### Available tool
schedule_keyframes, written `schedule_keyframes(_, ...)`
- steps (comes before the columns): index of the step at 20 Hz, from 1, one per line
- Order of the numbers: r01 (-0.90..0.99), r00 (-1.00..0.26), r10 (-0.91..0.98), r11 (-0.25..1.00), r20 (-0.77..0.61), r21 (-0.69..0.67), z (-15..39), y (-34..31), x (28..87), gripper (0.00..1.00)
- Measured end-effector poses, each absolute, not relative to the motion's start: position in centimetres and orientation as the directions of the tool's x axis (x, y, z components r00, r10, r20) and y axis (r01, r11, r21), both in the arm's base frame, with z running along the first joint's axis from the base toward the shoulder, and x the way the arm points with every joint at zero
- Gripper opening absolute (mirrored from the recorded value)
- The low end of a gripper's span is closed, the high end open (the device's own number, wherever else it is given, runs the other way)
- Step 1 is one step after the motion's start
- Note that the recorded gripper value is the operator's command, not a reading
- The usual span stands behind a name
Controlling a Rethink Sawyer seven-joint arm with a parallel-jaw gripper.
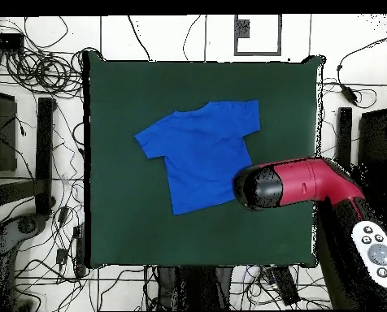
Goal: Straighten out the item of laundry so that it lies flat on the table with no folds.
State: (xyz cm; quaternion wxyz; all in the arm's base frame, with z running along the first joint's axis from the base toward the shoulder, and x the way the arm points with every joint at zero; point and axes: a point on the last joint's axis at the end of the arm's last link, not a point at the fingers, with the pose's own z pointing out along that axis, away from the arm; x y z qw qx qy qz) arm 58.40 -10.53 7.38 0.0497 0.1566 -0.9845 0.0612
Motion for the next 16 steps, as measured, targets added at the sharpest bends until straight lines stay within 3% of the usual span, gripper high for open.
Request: schedule_keyframes(16, -0.324, -0.944, -0.317, 0.943, 0.091, -0.076, 5.9, -9.5, 57.8, 1.0)
